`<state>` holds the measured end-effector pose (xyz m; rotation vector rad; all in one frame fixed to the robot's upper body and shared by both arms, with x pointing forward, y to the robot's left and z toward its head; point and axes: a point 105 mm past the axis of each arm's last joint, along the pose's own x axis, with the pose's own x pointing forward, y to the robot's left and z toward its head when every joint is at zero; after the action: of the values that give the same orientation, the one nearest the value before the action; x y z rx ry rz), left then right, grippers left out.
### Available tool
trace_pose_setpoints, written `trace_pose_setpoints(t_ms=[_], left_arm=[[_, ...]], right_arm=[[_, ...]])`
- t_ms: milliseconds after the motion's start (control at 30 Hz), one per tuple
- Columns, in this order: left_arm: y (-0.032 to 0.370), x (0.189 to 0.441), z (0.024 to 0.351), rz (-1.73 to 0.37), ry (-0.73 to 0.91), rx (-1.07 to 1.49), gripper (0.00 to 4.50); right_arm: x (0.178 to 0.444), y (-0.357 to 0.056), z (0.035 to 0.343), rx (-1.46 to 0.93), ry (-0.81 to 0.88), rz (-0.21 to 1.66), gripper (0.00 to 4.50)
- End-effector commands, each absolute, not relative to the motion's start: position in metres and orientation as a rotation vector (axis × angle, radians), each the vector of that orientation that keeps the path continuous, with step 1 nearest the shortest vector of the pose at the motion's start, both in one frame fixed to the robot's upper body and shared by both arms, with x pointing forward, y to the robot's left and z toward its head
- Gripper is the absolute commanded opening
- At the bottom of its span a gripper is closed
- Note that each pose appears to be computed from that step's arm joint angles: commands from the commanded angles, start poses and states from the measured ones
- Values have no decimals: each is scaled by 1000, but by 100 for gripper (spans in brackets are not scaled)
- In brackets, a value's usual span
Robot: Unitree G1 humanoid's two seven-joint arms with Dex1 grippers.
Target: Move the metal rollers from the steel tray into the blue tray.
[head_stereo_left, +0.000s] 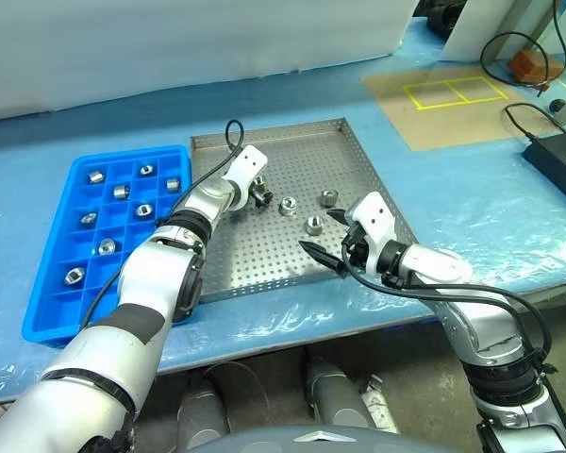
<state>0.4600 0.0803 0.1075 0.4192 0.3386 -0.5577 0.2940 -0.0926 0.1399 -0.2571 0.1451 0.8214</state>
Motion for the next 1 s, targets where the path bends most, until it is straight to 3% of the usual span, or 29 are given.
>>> trace_pose_setpoints(t_ms=[33,200,367,500,633,700,833,1000], left_arm=[[82,462,110,-526,329,402,447],[89,465,110,-478,326,432,447],[94,464,108,-468,340,436,326],[93,463,108,-493,345,443,326],[94,463,107,-491,346,451,245],[94,463,107,-494,349,450,245],[91,461,105,-531,353,456,175],[93,463,110,-526,344,436,175]], right_arm=[[290,-93,151,-271,104,819,450],[289,-93,151,-268,105,815,450],[290,-93,151,-265,103,814,450],[290,-92,152,-261,100,817,450],[291,-92,152,-262,97,818,450],[291,-91,152,-262,96,819,450],[292,-92,152,-264,97,818,450],[293,-91,152,-264,96,821,450]])
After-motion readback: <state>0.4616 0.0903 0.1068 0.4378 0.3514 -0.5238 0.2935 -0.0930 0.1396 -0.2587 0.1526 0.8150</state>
